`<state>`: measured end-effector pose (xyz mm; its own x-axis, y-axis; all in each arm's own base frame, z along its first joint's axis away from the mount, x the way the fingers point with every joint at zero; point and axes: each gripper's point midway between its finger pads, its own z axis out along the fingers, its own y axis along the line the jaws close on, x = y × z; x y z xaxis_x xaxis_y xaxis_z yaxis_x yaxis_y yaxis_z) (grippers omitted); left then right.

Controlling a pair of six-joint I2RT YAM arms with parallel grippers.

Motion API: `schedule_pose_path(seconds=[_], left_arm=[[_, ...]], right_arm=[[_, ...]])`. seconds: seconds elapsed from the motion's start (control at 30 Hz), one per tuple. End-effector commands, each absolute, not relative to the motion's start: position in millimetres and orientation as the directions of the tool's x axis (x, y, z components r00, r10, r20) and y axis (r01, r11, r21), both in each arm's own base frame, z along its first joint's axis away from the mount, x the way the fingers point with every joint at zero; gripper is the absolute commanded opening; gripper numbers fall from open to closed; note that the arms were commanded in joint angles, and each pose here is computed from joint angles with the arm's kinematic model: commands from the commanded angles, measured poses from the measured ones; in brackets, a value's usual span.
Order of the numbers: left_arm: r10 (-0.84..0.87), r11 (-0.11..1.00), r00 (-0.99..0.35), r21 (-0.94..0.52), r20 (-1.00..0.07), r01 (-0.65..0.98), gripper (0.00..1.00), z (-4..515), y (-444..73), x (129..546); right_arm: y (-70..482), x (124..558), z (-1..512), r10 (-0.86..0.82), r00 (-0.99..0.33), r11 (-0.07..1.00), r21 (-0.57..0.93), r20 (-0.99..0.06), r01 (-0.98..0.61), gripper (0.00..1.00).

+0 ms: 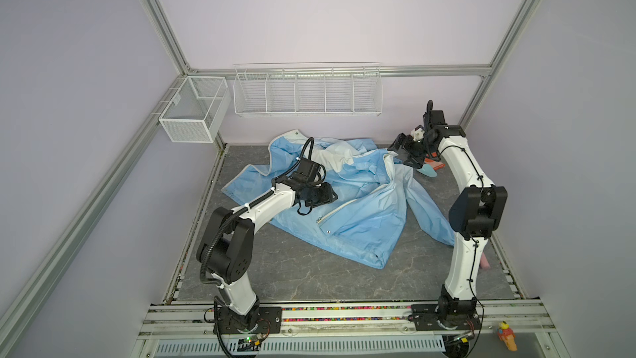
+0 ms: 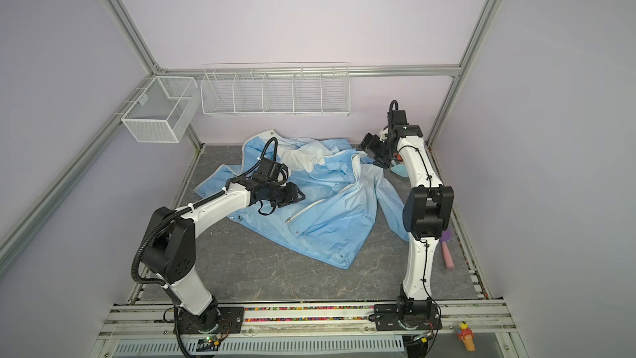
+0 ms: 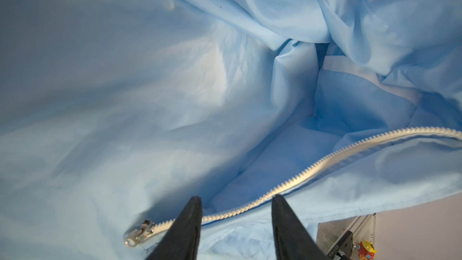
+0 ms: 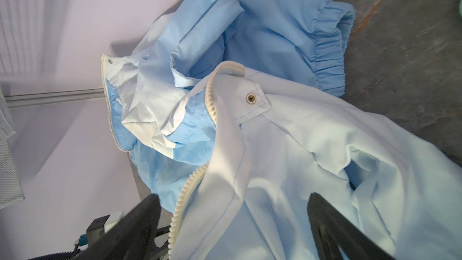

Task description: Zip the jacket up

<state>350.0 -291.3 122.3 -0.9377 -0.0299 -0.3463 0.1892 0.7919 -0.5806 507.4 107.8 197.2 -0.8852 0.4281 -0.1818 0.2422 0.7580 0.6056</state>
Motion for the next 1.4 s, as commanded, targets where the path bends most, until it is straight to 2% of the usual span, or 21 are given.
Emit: schedule_pose_path(seconds=[0.0,0.27,0.3,0.33,0.4,0.7,0.73,0.77,0.8,0.87,0.97,1.17,1.37], left_arm=[[0.045,0.748,-0.892,-0.577,-0.450,0.328,0.48,130.8,-300.0,346.0],[0.095,0.701,-0.873,-0.591,-0.478,0.399,0.54,109.5,-306.6,339.2],[0.093,0.687,-0.875,-0.606,-0.474,0.401,0.56,108.4,-310.3,339.5],[0.089,0.668,-0.878,-0.625,-0.470,0.403,0.63,108.4,-314.5,339.5],[0.094,0.644,-0.885,-0.650,-0.455,0.403,0.68,105.2,-320.7,337.7],[0.173,0.595,-0.888,-0.674,-0.425,0.439,0.71,91.5,-336.1,316.0],[0.180,0.594,-0.890,-0.675,-0.419,0.438,0.68,90.1,-337.5,315.1],[0.190,0.588,-0.895,-0.684,-0.404,0.433,0.52,87.5,-339.8,313.3],[0.200,0.587,-0.905,-0.693,-0.375,0.417,0.29,84.1,-341.2,311.7],[0.224,0.589,-0.923,-0.712,-0.311,0.383,0.00,80.8,-342.5,305.8],[0.222,0.587,-0.936,-0.728,-0.273,0.352,0.00,95.9,-339.2,296.7],[0.187,0.647,-0.909,-0.650,-0.373,0.399,0.00,165.0,-306.2,279.8],[0.198,0.732,-0.950,-0.607,-0.242,0.307,0.00,153.7,-268.2,235.3]], right_arm=[[114.6,502.8,213.4,0.407,-0.896,0.735,0.646,-0.180,0.204,0.94],[114.9,489.1,209.7,0.373,-0.915,0.751,0.629,-0.152,0.201,0.95],[114.6,488.3,208.9,0.371,-0.917,0.753,0.626,-0.149,0.202,0.95],[114.5,487.2,208.3,0.369,-0.918,0.754,0.625,-0.145,0.204,0.95],[114.5,486.5,207.1,0.366,-0.920,0.755,0.622,-0.140,0.206,0.95],[116.0,487.3,204.5,0.356,-0.928,0.755,0.620,-0.114,0.213,0.95],[116.1,487.8,204.1,0.356,-0.928,0.754,0.620,-0.112,0.215,0.95],[116.5,488.1,203.9,0.359,-0.927,0.752,0.622,-0.108,0.219,0.95],[116.4,489.0,202.7,0.362,-0.926,0.751,0.621,-0.104,0.223,0.95],[116.6,491.0,203.4,0.367,-0.925,0.748,0.624,-0.103,0.228,0.95],[117.1,495.2,204.8,0.378,-0.920,0.741,0.630,-0.103,0.234,0.94],[120.0,500.9,202.0,0.390,-0.915,0.733,0.637,-0.106,0.238,0.90],[142.6,507.5,188.6,0.366,-0.927,0.712,0.666,-0.080,0.224,0.89]])
